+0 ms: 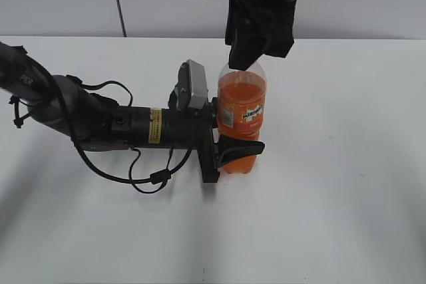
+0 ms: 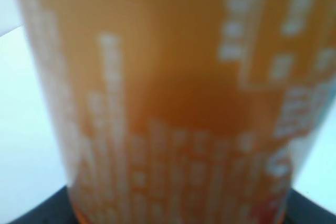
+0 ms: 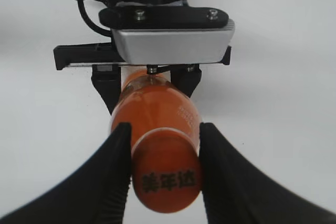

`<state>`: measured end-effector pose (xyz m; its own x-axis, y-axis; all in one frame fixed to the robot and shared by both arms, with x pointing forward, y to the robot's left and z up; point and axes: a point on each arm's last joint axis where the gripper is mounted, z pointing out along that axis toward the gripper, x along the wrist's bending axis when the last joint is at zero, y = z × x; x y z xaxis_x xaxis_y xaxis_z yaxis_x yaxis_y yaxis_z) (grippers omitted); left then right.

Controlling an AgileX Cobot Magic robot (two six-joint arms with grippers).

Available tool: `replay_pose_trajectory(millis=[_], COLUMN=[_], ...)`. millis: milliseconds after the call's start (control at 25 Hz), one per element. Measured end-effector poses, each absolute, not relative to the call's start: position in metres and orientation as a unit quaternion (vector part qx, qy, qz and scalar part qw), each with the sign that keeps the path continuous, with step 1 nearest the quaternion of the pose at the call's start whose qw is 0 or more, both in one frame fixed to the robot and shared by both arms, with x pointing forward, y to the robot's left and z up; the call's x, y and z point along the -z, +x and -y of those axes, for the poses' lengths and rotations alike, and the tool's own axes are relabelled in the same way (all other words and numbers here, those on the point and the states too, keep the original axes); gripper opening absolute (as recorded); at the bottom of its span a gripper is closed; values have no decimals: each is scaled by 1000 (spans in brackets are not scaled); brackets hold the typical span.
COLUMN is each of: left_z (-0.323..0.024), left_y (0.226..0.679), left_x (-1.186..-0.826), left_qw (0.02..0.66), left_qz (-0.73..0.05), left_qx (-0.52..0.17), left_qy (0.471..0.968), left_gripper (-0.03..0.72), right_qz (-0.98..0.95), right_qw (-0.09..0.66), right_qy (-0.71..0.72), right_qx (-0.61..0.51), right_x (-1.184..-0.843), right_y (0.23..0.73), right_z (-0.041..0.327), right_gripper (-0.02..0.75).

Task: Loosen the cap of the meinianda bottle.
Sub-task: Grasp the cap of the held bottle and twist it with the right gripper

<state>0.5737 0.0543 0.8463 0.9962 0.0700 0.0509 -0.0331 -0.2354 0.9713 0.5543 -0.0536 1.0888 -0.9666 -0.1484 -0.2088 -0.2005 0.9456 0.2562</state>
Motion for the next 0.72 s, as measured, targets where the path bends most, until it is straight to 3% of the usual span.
replay_pose_trajectory(millis=[720], left_z=[-54], left_y=[574], left_x=[-847], left_qw=[618], left_qz=[-11], left_qx=[-43], left_qy=[785], left_gripper=[395], right_qz=[-963], right_qw=[103], right_qy=[-205], right_qx=[-139], right_x=[-1089], right_y=[553], right_z=[52], right_gripper=[290])
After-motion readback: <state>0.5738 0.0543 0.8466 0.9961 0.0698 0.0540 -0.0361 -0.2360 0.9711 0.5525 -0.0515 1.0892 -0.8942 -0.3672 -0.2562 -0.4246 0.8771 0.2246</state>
